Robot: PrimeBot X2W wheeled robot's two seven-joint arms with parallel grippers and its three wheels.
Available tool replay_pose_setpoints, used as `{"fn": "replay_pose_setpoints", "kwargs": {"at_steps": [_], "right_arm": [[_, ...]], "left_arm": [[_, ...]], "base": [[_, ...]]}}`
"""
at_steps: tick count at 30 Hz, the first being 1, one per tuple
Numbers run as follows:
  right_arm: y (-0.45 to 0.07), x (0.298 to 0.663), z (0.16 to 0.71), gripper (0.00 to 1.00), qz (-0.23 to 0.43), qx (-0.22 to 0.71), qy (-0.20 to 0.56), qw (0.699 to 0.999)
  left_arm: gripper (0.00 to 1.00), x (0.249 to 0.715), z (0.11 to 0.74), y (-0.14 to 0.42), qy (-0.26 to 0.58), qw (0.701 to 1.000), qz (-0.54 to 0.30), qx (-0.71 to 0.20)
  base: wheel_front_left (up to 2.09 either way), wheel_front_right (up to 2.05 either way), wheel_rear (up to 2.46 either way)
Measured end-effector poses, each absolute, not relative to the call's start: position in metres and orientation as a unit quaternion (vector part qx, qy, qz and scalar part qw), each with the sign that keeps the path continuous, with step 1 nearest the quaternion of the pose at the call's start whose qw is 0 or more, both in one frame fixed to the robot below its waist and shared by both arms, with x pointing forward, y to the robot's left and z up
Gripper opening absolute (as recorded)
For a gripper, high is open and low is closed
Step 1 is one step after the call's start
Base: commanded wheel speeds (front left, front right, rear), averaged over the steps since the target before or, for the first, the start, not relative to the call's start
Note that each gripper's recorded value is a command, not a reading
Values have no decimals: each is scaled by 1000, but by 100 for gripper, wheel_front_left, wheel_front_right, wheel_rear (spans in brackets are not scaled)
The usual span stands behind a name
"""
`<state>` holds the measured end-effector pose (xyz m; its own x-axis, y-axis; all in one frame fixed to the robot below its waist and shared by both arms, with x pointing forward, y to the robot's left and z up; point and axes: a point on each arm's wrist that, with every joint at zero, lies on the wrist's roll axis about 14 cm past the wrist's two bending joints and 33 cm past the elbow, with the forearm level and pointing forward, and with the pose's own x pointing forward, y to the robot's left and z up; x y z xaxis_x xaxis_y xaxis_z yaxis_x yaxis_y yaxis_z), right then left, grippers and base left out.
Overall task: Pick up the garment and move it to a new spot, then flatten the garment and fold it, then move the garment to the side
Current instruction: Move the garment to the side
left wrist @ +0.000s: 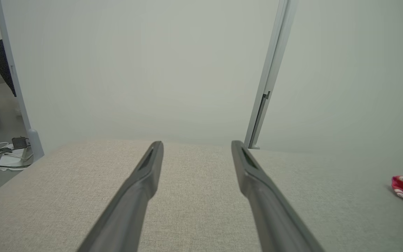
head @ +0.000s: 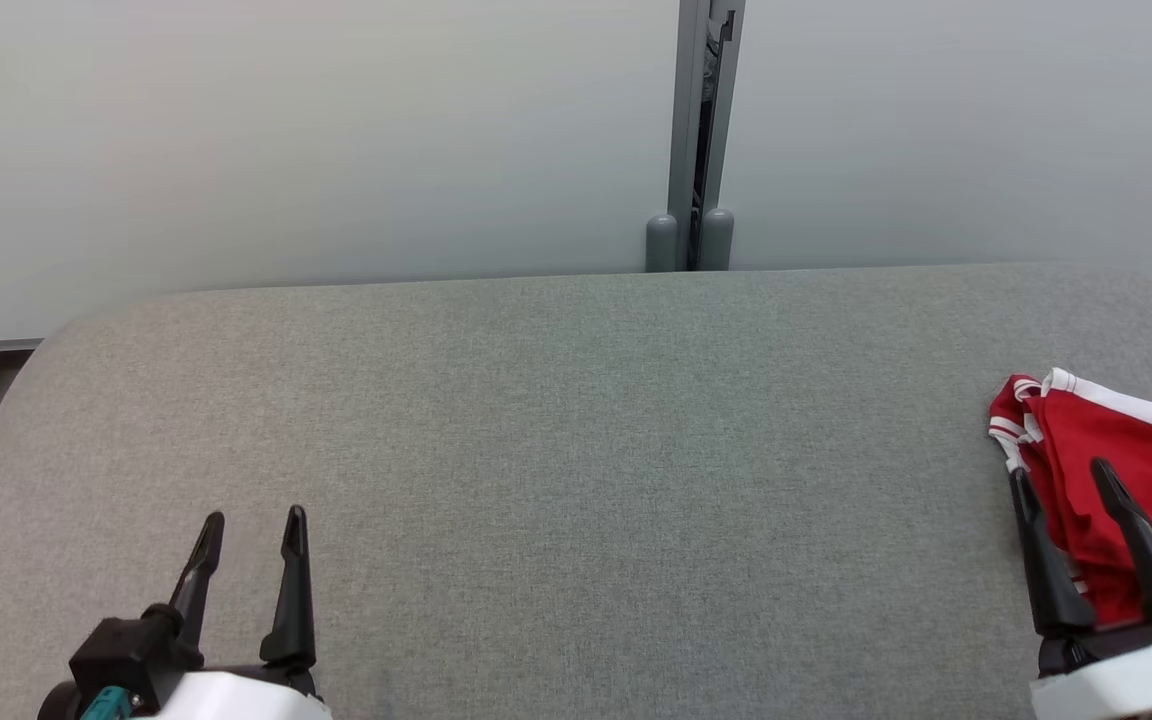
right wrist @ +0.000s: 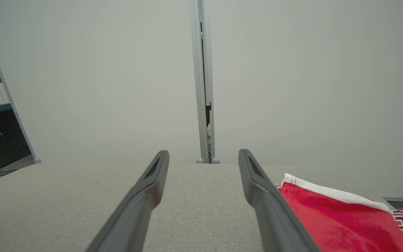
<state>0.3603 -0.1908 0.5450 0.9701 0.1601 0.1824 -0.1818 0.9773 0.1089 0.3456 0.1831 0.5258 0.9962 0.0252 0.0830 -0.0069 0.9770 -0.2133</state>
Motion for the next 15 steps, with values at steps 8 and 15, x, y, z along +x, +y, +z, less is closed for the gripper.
{"fn": "replay_pose_setpoints", "kwargs": {"at_steps": [8,15], "right_arm": [[-185,341,549,100,68,69,-90,991],[-183,340,550,100,66,74,-91,991]], "left_arm": [[100,340,516,184,-36,995,17,-91],[100,340,520,182,-47,995,13,-88]], "base": [[0,0,0],[0,0,0]]}}
